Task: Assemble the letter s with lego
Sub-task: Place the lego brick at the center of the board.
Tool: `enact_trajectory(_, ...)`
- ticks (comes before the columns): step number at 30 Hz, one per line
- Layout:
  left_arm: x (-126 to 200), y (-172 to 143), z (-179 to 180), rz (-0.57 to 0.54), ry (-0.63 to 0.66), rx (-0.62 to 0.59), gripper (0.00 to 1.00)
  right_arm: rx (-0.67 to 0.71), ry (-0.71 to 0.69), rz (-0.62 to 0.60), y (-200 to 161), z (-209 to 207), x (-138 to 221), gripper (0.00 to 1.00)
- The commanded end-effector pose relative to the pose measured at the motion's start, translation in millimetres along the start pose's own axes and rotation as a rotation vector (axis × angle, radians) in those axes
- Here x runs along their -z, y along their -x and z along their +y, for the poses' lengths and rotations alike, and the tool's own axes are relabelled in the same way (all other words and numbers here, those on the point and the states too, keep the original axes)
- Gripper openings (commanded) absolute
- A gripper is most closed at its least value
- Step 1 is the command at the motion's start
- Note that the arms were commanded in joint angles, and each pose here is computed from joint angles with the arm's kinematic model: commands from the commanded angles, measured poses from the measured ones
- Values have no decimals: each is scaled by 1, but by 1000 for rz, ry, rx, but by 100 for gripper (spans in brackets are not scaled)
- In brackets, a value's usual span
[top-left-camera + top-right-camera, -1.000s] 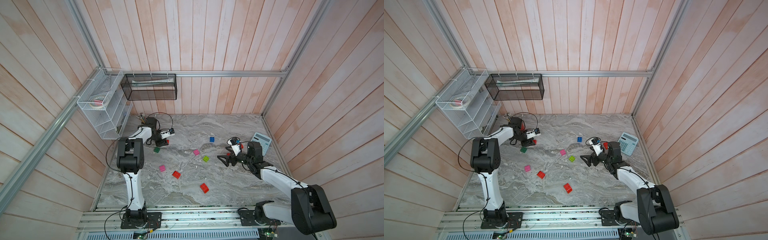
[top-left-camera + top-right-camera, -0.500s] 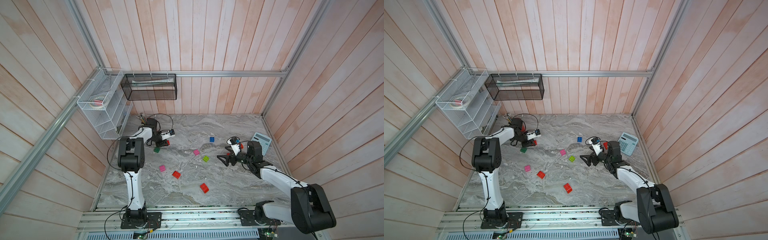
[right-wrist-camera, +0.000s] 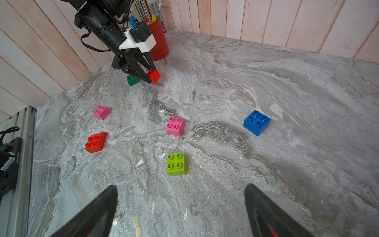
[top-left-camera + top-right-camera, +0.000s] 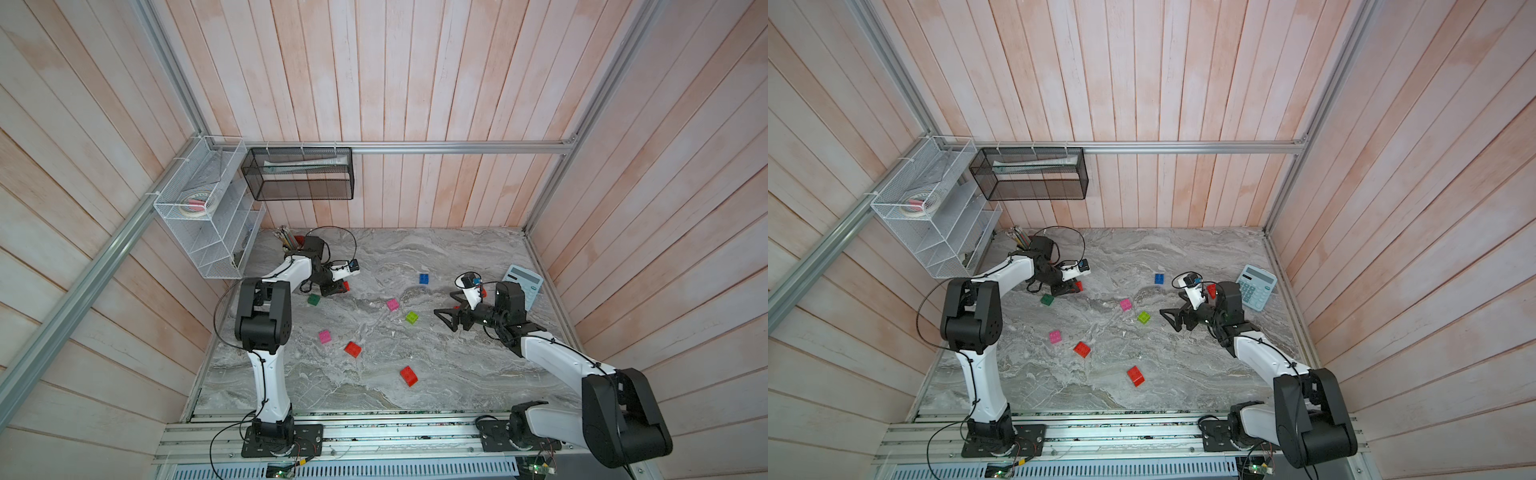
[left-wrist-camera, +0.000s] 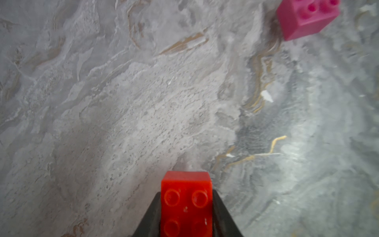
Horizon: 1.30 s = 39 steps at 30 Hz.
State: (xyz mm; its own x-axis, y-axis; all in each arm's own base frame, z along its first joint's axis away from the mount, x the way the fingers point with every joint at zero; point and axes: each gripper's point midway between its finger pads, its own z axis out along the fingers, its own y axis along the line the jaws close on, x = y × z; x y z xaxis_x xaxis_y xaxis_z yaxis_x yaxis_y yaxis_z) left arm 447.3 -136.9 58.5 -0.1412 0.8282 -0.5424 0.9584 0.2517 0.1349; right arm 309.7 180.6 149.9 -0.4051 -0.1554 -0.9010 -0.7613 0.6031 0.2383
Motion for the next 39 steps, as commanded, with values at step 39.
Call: enact_trajectory(39, -57, 57, -119, -23, -191, -192, 43, -21, 27, 7, -6, 8, 8, 98)
